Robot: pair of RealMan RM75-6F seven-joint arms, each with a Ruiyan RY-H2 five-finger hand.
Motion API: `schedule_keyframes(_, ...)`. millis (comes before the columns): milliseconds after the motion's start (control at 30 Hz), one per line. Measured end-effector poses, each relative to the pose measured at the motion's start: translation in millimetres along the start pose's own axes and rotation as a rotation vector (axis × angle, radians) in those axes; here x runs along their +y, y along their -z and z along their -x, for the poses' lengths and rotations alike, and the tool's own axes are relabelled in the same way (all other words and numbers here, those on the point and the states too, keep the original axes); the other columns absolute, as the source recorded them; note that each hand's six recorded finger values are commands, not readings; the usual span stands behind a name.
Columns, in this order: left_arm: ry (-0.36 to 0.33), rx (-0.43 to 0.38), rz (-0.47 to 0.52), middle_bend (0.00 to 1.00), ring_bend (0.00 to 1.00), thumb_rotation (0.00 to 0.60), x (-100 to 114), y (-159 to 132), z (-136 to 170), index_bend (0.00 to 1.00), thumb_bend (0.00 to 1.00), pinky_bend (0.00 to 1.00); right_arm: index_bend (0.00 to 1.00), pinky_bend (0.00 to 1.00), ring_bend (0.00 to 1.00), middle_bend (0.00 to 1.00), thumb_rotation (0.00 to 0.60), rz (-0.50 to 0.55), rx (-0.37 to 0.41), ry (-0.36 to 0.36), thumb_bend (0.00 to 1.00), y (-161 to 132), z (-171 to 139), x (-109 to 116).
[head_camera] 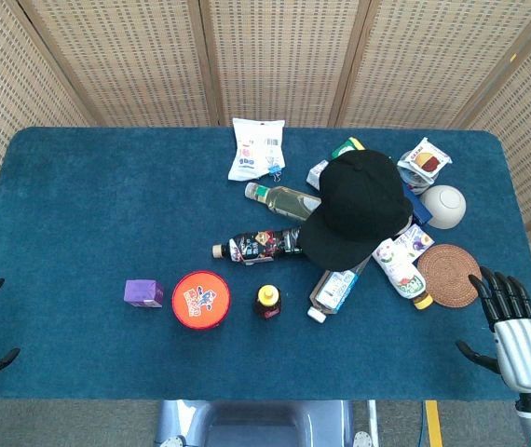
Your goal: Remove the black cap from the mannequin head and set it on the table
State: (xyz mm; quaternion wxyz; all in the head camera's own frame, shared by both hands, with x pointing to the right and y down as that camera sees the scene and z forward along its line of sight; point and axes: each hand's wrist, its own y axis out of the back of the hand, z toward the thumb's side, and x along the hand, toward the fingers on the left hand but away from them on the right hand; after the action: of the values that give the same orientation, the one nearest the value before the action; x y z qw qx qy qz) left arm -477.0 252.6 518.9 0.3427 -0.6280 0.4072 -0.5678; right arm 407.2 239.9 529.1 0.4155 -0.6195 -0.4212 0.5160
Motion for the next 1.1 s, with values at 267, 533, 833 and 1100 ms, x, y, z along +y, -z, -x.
schedule_keyframes(267,0.005,0.000,0.001,0.00,0.00,0.600,-0.2,0.3,-0.1,0.00,0.12,0.13,0.05,0.05,0.03,0.05,0.600,-0.003,-0.001,-0.013,0.00,0.1,1.5,-3.7)
schedule_keyframes(533,0.005,-0.062,0.022,0.00,0.00,0.600,4.3,-9.4,5.2,0.00,0.12,0.13,0.05,0.08,0.05,0.07,0.600,-0.025,0.042,-0.027,0.00,-9.8,1.8,-11.0)
schedule_keyframes(833,-0.016,-0.079,0.091,0.00,0.00,0.600,14.9,-18.1,4.8,0.00,0.12,0.13,0.07,0.12,0.06,0.09,0.600,-0.169,0.303,0.024,0.00,-36.1,15.2,-25.0)
schedule_keyframes(1100,0.001,-0.077,0.092,0.00,0.00,0.600,13.9,-16.1,3.5,0.00,0.12,0.13,0.08,0.14,0.06,0.09,0.600,-0.231,0.488,0.113,0.02,-71.4,36.9,-30.6)
